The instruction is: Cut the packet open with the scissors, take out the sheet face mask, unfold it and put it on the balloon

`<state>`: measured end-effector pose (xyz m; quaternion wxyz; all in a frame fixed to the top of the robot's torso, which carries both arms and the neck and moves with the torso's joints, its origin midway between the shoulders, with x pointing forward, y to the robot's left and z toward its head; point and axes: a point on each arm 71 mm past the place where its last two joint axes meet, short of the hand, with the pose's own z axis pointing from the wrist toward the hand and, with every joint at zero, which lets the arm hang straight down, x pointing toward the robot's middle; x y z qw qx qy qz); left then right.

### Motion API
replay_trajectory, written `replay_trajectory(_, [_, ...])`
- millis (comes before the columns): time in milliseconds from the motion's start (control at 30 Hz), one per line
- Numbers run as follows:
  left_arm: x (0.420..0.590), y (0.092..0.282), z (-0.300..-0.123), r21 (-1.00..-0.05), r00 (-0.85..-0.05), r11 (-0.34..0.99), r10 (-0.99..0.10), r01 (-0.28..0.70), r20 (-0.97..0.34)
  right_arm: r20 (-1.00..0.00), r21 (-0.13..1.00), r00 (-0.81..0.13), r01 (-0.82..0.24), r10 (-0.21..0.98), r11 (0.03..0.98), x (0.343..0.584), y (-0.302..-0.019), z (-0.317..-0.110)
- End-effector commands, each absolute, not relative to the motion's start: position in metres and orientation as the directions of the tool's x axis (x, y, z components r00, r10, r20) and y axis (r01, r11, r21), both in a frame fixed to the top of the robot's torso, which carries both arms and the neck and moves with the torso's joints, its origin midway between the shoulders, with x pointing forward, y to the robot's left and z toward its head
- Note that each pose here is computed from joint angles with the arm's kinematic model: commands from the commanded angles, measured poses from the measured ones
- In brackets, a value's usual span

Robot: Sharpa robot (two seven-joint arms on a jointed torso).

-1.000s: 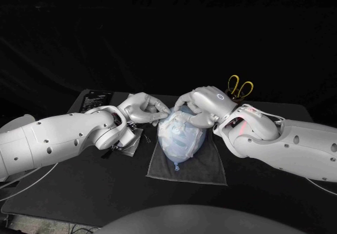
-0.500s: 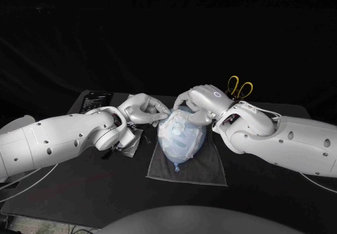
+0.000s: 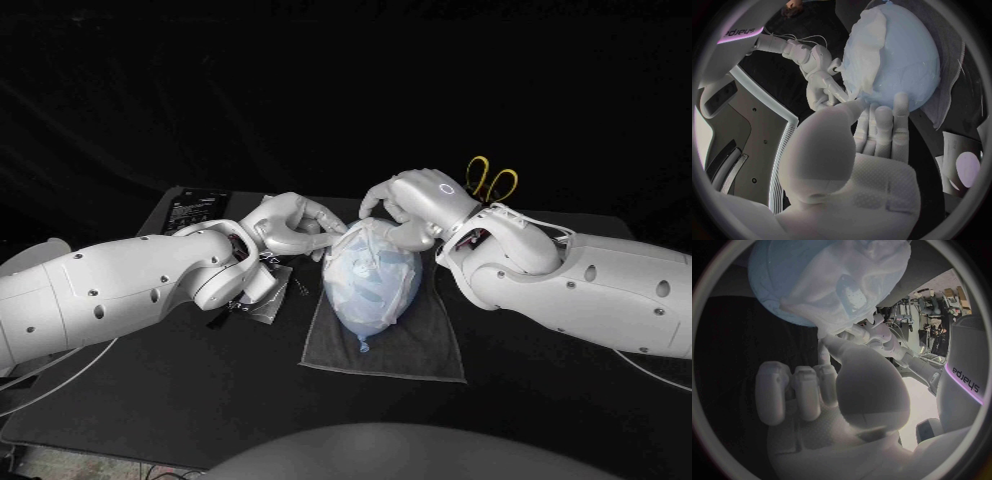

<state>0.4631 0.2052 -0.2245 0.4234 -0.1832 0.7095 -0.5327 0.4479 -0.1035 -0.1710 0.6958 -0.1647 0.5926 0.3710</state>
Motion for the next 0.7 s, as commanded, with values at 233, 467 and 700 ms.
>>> replay_trajectory(233, [0.4621, 0.2046, -0.2249, -0.917, -0.583, 0.356, -0.713, 0.178, -0.390, -0.942, 0.209, 0.049, -0.688, 0.332, 0.695, 0.4522, -0.1044, -0.1690])
replay_trajectory(467, [0.4628, 0.2075, -0.2250, -0.923, -0.577, 0.349, -0.725, 0.163, -0.376, -0.950, 0.207, 0.032, -0.682, 0.311, 0.701, 0.4550, -0.1041, -0.1713])
replay_trajectory(700, [0.4633, 0.2129, -0.2261, -0.943, -0.584, 0.313, -0.747, 0.110, -0.316, -0.954, 0.205, 0.023, -0.678, 0.299, 0.706, 0.4566, -0.1038, -0.1726])
